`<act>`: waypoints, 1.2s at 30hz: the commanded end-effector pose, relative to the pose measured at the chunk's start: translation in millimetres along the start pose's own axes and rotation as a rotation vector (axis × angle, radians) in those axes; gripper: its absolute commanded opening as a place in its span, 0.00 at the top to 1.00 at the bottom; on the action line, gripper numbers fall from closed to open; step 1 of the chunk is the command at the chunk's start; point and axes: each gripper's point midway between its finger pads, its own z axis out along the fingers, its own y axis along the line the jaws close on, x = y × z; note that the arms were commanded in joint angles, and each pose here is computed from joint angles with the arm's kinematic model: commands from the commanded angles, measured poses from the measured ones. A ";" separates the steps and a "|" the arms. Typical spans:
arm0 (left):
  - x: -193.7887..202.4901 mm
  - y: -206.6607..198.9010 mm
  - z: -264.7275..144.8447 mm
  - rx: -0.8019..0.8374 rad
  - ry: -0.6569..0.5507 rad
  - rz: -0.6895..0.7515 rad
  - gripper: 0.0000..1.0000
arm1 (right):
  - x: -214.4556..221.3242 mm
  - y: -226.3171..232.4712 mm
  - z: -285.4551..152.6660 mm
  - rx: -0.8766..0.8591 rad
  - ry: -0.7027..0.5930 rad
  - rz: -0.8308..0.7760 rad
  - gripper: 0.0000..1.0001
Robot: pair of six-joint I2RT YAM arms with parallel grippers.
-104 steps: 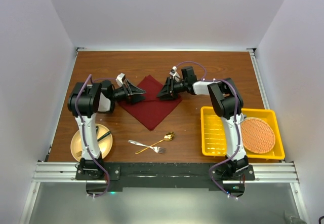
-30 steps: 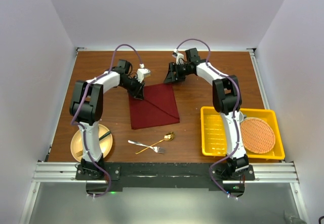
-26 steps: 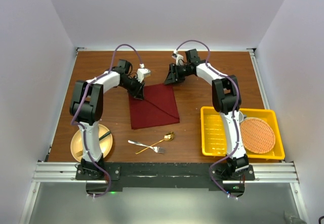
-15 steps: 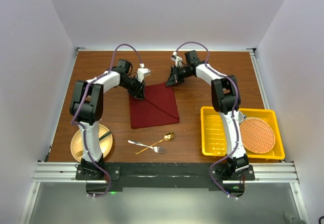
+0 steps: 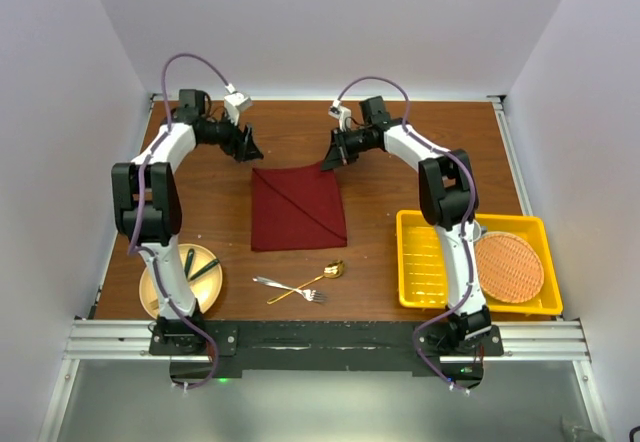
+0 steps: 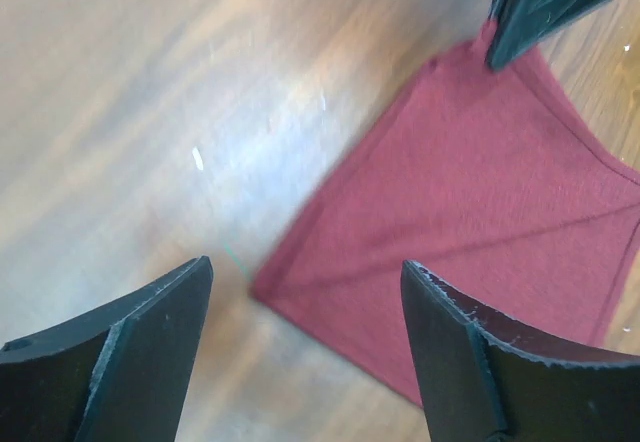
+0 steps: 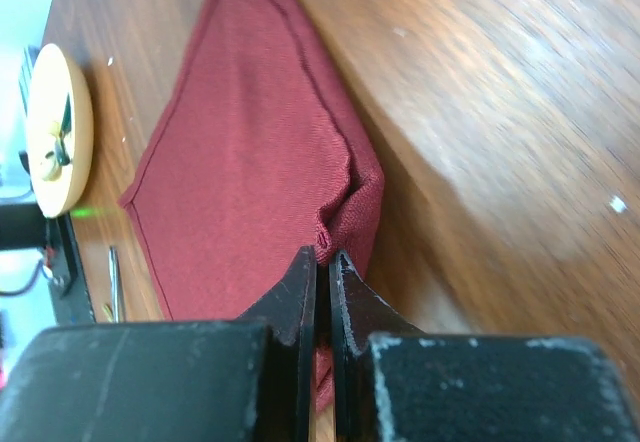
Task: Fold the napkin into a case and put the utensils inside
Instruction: Pick up the upper triangle-folded napkin from the center of the board.
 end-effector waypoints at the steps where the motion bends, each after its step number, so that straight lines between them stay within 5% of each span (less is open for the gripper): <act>1: -1.4 -10.3 17.8 0.120 -0.009 0.108 0.21 | -24.6 36.7 -18.0 -0.057 -0.048 -0.173 1.00; 18: 34.3 -0.5 41.0 0.244 0.037 0.264 0.21 | -28.4 89.6 -33.8 -0.149 -0.056 -0.484 1.00; 36: 51.7 -4.1 43.4 0.325 0.082 0.308 0.46 | -30.6 119.8 -46.9 -0.207 -0.066 -0.644 1.00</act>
